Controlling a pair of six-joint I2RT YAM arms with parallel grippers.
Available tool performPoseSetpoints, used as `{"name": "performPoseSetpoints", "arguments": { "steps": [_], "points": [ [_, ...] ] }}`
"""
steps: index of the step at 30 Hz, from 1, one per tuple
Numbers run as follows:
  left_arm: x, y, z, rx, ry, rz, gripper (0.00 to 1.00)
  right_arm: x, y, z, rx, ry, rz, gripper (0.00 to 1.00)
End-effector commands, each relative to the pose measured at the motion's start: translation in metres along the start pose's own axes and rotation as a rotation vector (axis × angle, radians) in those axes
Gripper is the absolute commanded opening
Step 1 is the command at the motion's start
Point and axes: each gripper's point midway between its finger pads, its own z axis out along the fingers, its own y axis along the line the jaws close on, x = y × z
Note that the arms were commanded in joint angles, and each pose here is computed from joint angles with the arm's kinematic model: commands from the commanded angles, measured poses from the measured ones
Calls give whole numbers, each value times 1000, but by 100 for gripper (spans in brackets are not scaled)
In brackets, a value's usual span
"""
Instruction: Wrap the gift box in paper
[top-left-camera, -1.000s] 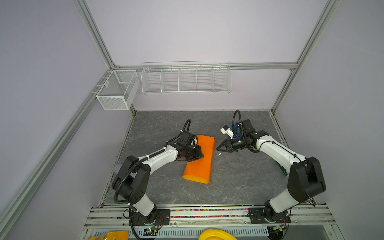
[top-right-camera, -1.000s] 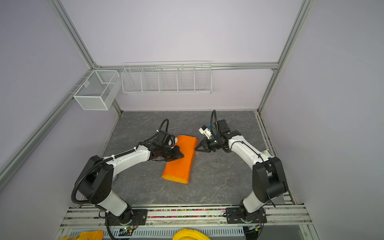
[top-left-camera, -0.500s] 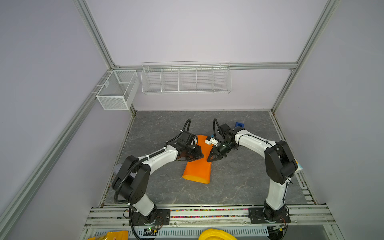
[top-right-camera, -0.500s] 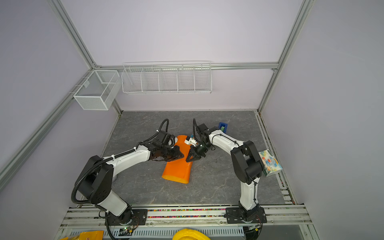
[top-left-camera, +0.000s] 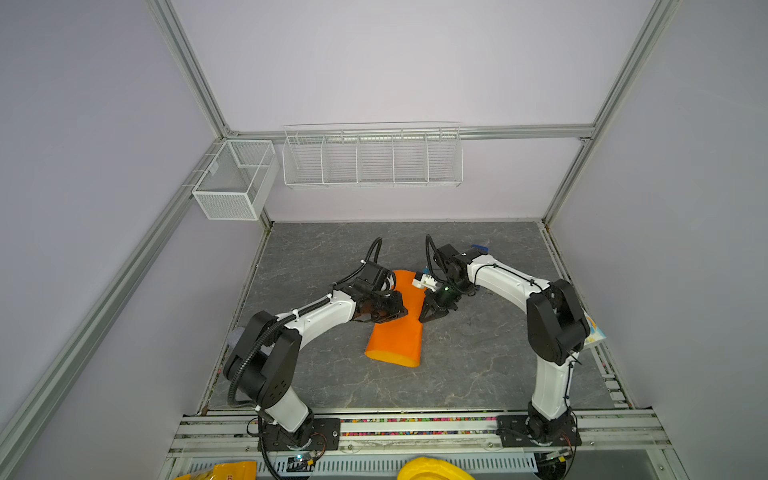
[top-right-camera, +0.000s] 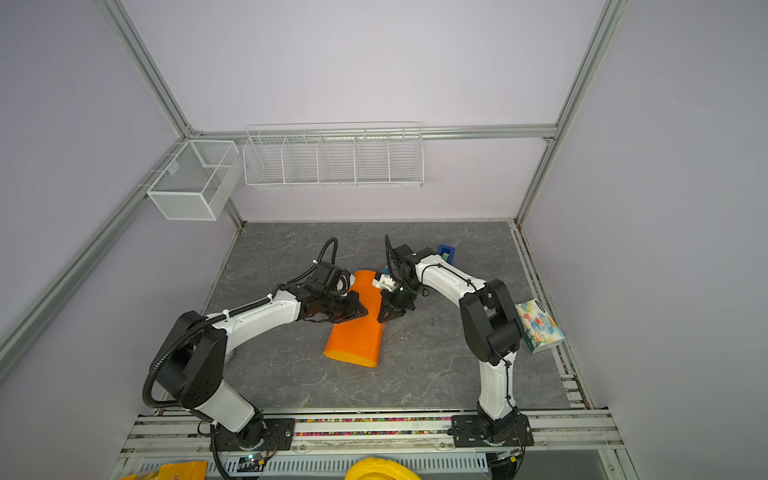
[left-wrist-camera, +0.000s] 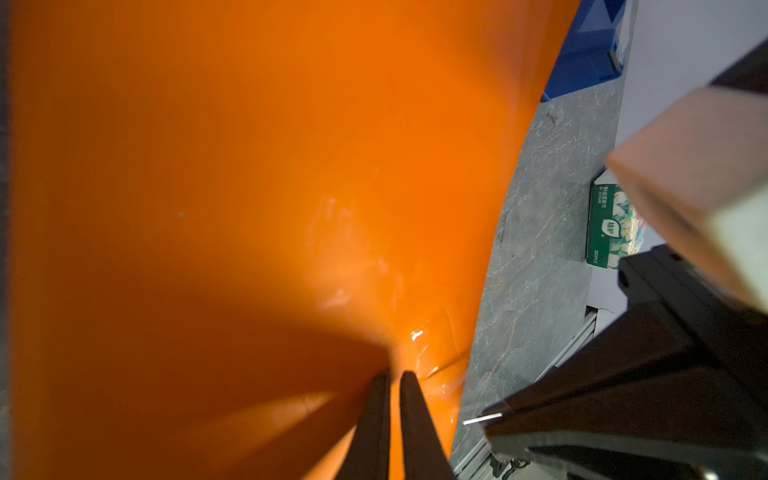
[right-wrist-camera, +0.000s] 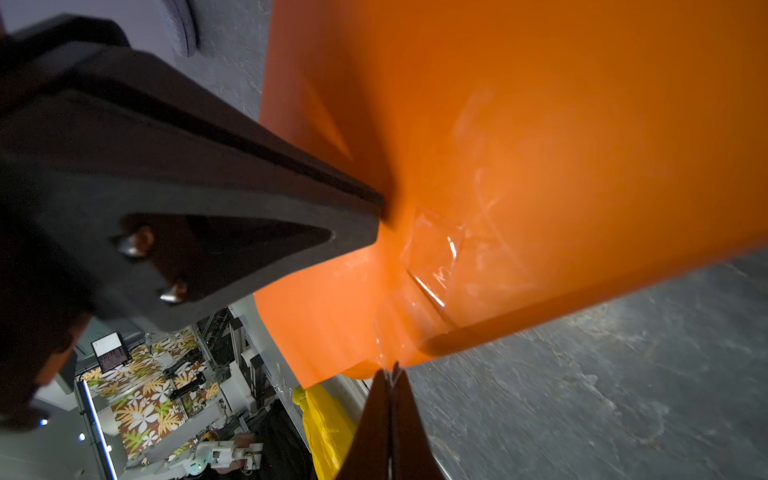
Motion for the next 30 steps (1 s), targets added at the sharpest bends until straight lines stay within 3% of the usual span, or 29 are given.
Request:
{"name": "performPoseSetpoints", "arguments": {
  "steps": [1, 13, 22, 30],
  "points": [
    [39, 56, 14, -187, 120, -80, 10, 0, -2, 0, 15, 21, -4, 7],
    [39, 57, 14, -191, 124, -82, 10, -23, 51, -43, -55, -119, -107, 7],
    [39, 56, 12, -193, 120, -81, 9, -21, 45, -21, -133, -55, -84, 7],
    [38, 54, 12, -192, 122, -79, 9, -9, 8, 6, -67, 36, -9, 7]
  ]
}}
